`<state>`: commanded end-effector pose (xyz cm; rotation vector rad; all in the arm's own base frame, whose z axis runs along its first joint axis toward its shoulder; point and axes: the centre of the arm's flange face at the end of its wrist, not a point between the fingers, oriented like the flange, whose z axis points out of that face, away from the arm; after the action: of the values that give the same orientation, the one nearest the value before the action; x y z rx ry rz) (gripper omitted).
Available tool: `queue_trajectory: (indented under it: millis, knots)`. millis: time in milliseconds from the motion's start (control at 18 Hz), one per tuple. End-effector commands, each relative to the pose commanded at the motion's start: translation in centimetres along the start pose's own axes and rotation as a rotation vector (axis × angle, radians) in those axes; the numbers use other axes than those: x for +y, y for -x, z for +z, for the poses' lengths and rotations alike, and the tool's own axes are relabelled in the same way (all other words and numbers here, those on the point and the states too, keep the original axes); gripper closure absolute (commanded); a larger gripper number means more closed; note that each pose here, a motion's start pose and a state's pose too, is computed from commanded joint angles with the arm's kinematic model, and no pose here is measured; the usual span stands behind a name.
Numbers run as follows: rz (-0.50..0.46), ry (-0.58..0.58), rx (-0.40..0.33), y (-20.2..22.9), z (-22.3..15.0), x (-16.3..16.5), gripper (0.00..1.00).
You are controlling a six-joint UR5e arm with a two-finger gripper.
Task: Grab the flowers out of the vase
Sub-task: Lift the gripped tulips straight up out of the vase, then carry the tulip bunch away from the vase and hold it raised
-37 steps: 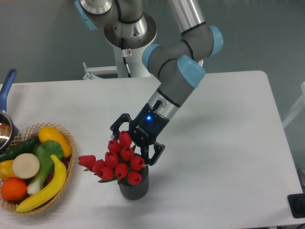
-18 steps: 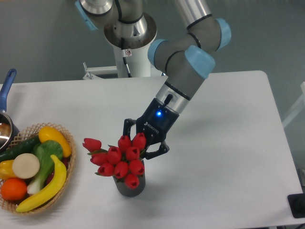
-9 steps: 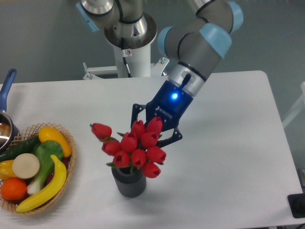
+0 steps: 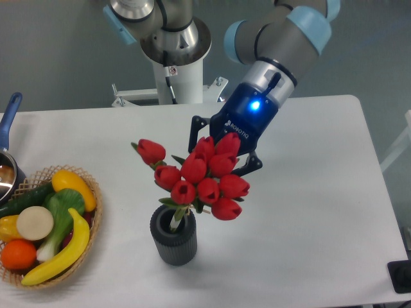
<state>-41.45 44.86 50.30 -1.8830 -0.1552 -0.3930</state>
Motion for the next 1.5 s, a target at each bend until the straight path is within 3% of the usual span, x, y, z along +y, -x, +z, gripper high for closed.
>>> queue_trajectory:
  millis: [167, 389, 556, 722, 889, 944, 1056, 1222, 1389, 1500]
  knots:
    - [0.03, -0.019, -0.037, 0.3, -2.1, -1.2, 1.0]
    - [0.183, -0.011, -0.173, 2.5, -6.4, -3.1, 1.0]
    - [0.272, 0.136, -0.322, 4.5, -6.0, -0.6, 1.0]
    - [0.337, 0.3, -0.425, 6.1, -5.8, 3.2, 1.0]
    - [0.402, 0.424, -0.457, 7.5, -6.3, 6.9, 1.0]
    - [0.406, 0.443, -0.459, 8.1, -6.7, 7.7, 1.0]
    - [0.314, 0.515, -0.53, 10.8, -10.2, 10.8, 1.0]
    - [0.234, 0.671, -0.622, 12.6, -12.0, 13.7, 1.0]
    - [0.177, 0.801, -0.607, 13.5, -11.5, 15.0, 1.0]
    - [0.222, 0.873, -0.609, 13.3, -9.0, 14.1, 1.0]
